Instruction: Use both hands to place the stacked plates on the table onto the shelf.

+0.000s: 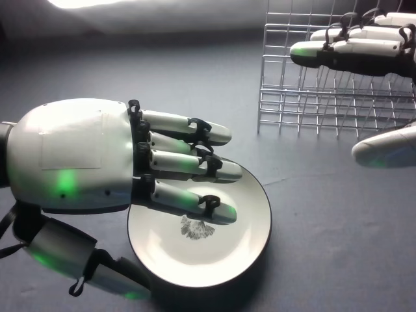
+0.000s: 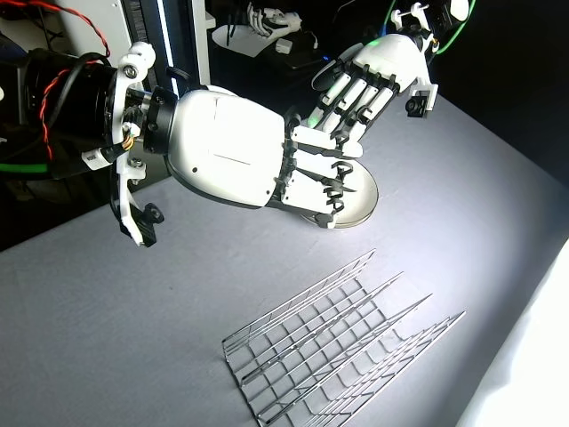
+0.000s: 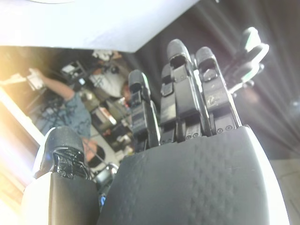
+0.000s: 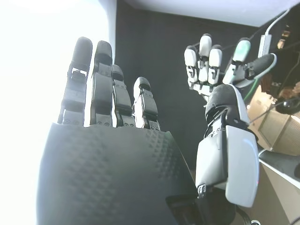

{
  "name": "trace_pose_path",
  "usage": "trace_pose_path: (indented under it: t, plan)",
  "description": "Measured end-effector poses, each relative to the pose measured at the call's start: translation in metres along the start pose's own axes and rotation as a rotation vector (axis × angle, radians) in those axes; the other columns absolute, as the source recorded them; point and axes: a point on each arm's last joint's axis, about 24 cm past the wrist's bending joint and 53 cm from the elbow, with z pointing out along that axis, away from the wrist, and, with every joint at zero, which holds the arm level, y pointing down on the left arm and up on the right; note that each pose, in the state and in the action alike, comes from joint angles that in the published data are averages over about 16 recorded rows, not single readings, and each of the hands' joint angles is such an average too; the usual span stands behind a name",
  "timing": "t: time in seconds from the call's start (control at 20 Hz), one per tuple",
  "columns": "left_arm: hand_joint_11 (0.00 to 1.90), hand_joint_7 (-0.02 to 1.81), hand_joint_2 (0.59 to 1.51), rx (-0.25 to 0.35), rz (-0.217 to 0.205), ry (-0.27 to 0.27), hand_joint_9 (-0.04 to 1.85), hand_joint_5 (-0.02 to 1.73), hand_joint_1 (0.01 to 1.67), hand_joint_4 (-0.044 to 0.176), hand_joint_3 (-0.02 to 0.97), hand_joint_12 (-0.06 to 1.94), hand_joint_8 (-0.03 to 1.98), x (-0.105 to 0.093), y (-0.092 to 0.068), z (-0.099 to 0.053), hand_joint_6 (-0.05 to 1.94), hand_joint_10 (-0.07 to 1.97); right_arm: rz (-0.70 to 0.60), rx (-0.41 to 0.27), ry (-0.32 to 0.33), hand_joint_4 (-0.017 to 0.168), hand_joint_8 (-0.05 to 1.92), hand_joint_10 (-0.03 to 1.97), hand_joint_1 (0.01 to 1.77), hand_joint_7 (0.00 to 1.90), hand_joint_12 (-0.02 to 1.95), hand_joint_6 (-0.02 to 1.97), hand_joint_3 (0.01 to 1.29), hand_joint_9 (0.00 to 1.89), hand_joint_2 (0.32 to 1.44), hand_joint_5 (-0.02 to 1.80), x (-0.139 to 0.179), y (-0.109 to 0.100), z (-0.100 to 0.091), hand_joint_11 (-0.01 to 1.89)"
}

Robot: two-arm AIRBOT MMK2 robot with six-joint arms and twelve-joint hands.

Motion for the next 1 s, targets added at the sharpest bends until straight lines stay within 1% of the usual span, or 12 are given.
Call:
trace_pose_path:
  t: [0.2, 0.4, 0.45, 0.55, 0.6, 0.8, 1.0]
  plan:
    - [0.05, 0.07, 1.146, 0.002, -0.008, 0.002, 0.13, 0.12, 0.04, 0.027, 0.046, 0.01, 0.00, 0.0004, 0.0000, -0.0016, 0.01, 0.01, 0.006, 0.000, -0.004, 0.034, 0.01, 0.02, 0.09, 0.02, 0.26, 0.01, 0.06, 0.09, 1.22, 0.01, -0.0012, 0.0000, -0.0002, 0.02]
    - [0.04, 0.06, 1.145, 0.007, -0.015, 0.007, 0.10, 0.09, 0.04, 0.019, 0.038, 0.01, 0.00, 0.0000, 0.0000, -0.0032, 0.01, 0.01, 0.007, -0.001, -0.006, 0.024, 0.01, 0.01, 0.07, 0.02, 0.19, 0.01, 0.05, 0.07, 1.24, 0.01, -0.0018, 0.0002, -0.0002, 0.02]
    - [0.04, 0.05, 1.143, 0.010, -0.017, 0.010, 0.08, 0.08, 0.03, 0.014, 0.037, 0.01, 0.00, -0.0001, -0.0003, -0.0038, 0.01, 0.01, 0.010, -0.001, -0.008, 0.019, 0.01, 0.01, 0.06, 0.02, 0.15, 0.01, 0.05, 0.06, 1.24, 0.01, -0.0023, 0.0002, -0.0003, 0.02]
    - [0.02, 0.02, 1.141, 0.020, -0.024, 0.018, 0.03, 0.03, 0.03, -0.001, 0.032, 0.00, 0.00, -0.0003, -0.0010, -0.0042, 0.01, 0.00, 0.015, -0.001, -0.011, 0.000, 0.01, 0.00, 0.03, 0.02, 0.04, 0.01, 0.04, 0.02, 1.27, 0.01, -0.0032, 0.0002, -0.0004, 0.02]
    - [0.01, 0.02, 1.143, 0.027, -0.028, 0.024, 0.02, 0.02, 0.03, -0.004, 0.023, 0.00, 0.00, -0.0003, -0.0014, -0.0039, 0.01, 0.00, 0.014, -0.001, -0.012, -0.005, 0.01, 0.00, 0.03, 0.02, 0.01, 0.01, 0.03, 0.02, 1.28, 0.01, -0.0033, 0.0003, -0.0004, 0.02]
    - [0.01, 0.02, 1.130, 0.052, -0.027, 0.063, 0.02, 0.02, 0.02, -0.003, 0.013, 0.00, 0.00, 0.0022, -0.0011, -0.0036, 0.01, 0.00, 0.011, -0.002, -0.011, -0.002, 0.01, 0.00, 0.02, 0.02, 0.00, 0.01, 0.02, 0.02, 1.28, 0.02, -0.0035, 0.0005, -0.0004, 0.02]
    - [0.01, 0.02, 1.109, 0.075, -0.004, 0.116, 0.02, 0.02, 0.02, -0.005, 0.009, 0.00, 0.00, 0.0063, 0.0028, -0.0061, 0.01, 0.00, 0.013, -0.002, -0.014, -0.003, 0.01, 0.00, 0.02, 0.02, 0.00, 0.01, 0.02, 0.02, 1.28, 0.02, -0.0044, 0.0001, -0.0004, 0.02]
